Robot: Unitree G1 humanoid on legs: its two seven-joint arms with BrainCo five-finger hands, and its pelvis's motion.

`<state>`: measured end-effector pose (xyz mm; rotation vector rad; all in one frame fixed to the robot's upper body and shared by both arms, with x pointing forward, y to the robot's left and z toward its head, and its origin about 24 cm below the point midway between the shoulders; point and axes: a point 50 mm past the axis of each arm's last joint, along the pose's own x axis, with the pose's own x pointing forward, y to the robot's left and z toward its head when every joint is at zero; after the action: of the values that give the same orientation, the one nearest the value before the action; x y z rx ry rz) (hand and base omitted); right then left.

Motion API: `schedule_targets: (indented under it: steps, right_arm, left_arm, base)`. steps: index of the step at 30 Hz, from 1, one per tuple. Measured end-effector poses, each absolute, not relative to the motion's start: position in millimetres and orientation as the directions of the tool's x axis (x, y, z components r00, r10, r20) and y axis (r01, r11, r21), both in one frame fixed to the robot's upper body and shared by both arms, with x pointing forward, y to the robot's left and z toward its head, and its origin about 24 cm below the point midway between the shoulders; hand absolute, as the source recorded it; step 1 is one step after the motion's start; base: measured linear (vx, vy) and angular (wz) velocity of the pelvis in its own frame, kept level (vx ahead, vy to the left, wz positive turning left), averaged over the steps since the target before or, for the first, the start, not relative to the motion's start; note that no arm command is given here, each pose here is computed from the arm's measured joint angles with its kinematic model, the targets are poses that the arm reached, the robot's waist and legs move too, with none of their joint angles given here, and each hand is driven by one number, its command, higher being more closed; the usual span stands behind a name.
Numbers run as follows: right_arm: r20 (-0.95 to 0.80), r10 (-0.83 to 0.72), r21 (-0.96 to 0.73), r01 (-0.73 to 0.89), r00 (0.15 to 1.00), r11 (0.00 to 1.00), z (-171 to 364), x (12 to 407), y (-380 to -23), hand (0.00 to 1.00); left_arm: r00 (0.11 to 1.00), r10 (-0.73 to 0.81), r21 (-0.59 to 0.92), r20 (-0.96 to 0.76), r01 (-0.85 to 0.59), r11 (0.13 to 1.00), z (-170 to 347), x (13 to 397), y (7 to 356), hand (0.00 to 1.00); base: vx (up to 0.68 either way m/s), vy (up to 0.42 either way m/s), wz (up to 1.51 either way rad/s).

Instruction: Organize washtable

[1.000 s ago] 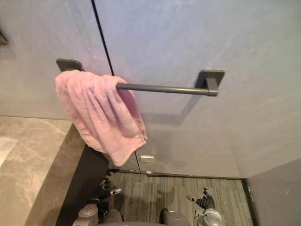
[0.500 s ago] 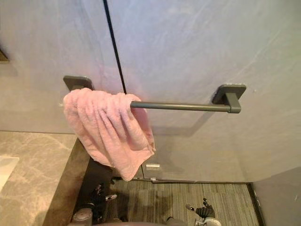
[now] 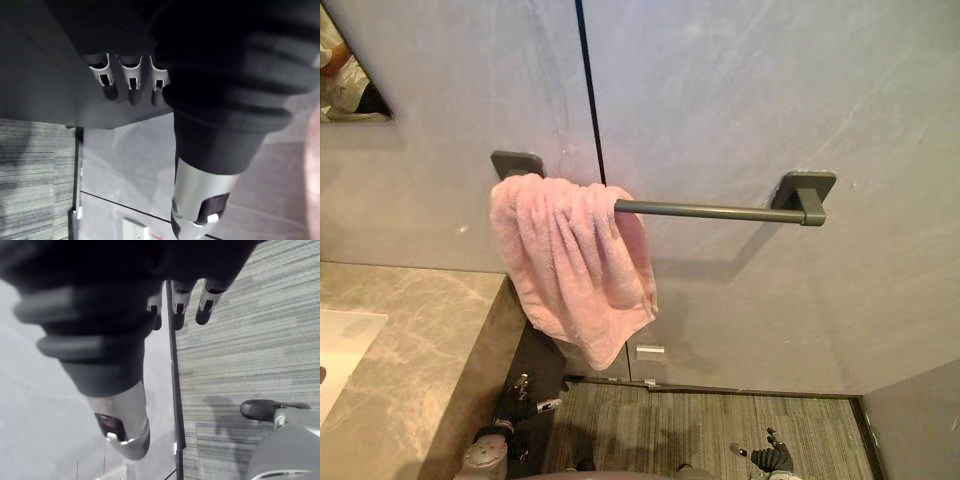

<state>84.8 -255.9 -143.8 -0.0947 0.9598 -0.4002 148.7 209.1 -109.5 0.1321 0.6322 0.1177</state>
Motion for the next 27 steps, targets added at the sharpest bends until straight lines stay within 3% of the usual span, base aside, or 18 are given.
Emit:
schedule_targets:
  steps: [13, 23, 27]
  right_arm:
    - [-0.699, -0.391, -0.264, 0.293, 0.598, 0.919, -127.8, 100.5, -262.1, 0.00]
    - [-0.713, -0.360, -0.244, 0.268, 0.602, 0.932, -131.3, 100.4, -251.0, 0.00]
    - [-0.714, -0.353, -0.243, 0.259, 0.604, 0.935, -131.6, 100.6, -249.7, 0.00]
  left_arm:
    - [0.979, 0.090, 0.062, -0.183, -0.080, 0.995, -25.6, 176.0, 196.3, 0.00]
    - [0.991, 0.096, 0.025, 0.091, -0.099, 0.995, 29.1, 188.6, 189.8, 0.00]
    - [0.989, 0.096, 0.022, 0.111, -0.099, 0.995, 32.7, 191.4, 189.7, 0.00]
  base:
    - [0.01, -0.010, 0.08]
    - [-0.01, -0.004, 0.01]
    - [-0.04, -0.010, -0.02]
